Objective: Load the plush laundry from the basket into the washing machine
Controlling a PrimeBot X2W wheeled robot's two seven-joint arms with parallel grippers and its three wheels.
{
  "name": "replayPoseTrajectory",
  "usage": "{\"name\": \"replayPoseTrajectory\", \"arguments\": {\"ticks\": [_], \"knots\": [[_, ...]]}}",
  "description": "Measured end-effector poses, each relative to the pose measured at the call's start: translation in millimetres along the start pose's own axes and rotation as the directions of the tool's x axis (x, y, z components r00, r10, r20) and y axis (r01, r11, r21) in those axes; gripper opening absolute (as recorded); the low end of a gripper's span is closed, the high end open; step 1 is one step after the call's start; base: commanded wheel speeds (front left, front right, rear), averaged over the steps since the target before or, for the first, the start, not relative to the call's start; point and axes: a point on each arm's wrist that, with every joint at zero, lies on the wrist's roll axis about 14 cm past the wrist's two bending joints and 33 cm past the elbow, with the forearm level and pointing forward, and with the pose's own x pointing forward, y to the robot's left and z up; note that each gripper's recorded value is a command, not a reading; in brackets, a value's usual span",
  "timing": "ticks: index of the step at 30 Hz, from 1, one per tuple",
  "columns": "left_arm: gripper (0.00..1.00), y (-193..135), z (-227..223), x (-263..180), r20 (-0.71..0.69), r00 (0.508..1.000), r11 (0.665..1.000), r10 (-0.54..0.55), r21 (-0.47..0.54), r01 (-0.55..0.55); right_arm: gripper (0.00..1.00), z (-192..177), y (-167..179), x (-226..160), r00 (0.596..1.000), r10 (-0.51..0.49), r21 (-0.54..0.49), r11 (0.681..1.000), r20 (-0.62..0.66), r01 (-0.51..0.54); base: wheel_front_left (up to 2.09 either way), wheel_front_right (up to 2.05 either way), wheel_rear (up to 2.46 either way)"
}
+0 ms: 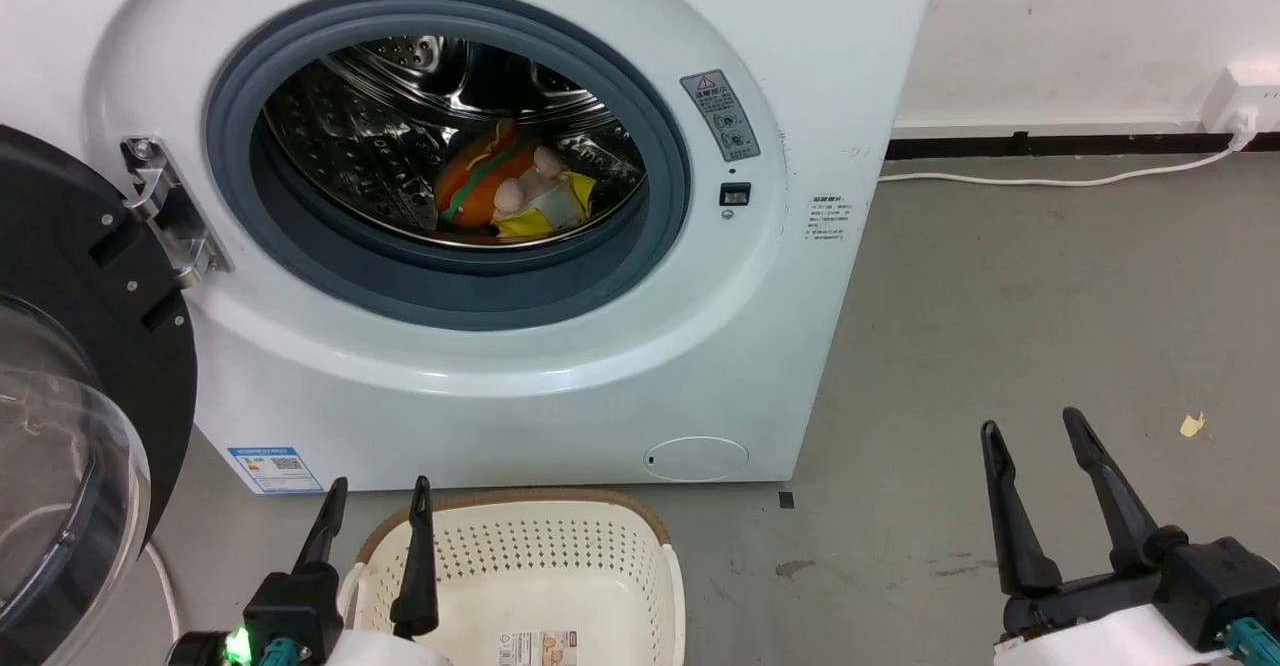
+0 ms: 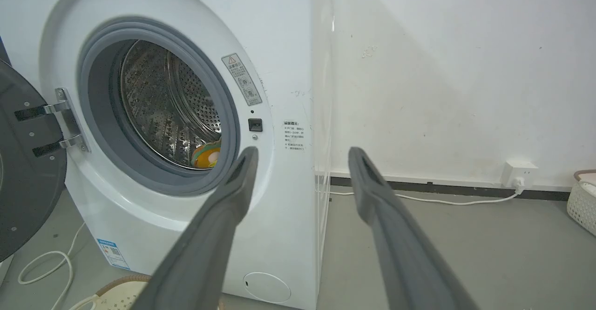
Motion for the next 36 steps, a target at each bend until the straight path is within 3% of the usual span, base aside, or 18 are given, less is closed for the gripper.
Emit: {"name": "replayPoseTrajectory", "arguments": {"ticks": [9,10,36], "knots": [[1.0,7.0,2.9,1.6,0.011,0.999,0.999,0.047,-0.018,-0.047,1.0,-5.0,2.3,0.8,1.0,0.006,0.011,1.0,-0.014,-0.006,0.0,0.0,0.0],[0.0,7.6,3.5,1.9,0.013,0.999,0.999,0.05,-0.018,-0.05,0.0,-5.2,2.5,0.9,1.0,0.006,0.011,1.0,-0.015,-0.006,0.0,0.0,0.0],[0.0,8.6,4.8,0.8,-0.005,0.999,0.999,0.047,-0.009,-0.047,0.0,-9.8,6.7,2.9,0.998,0.021,0.001,1.0,-0.053,-0.021,0.0,0.0,0.0]]}}
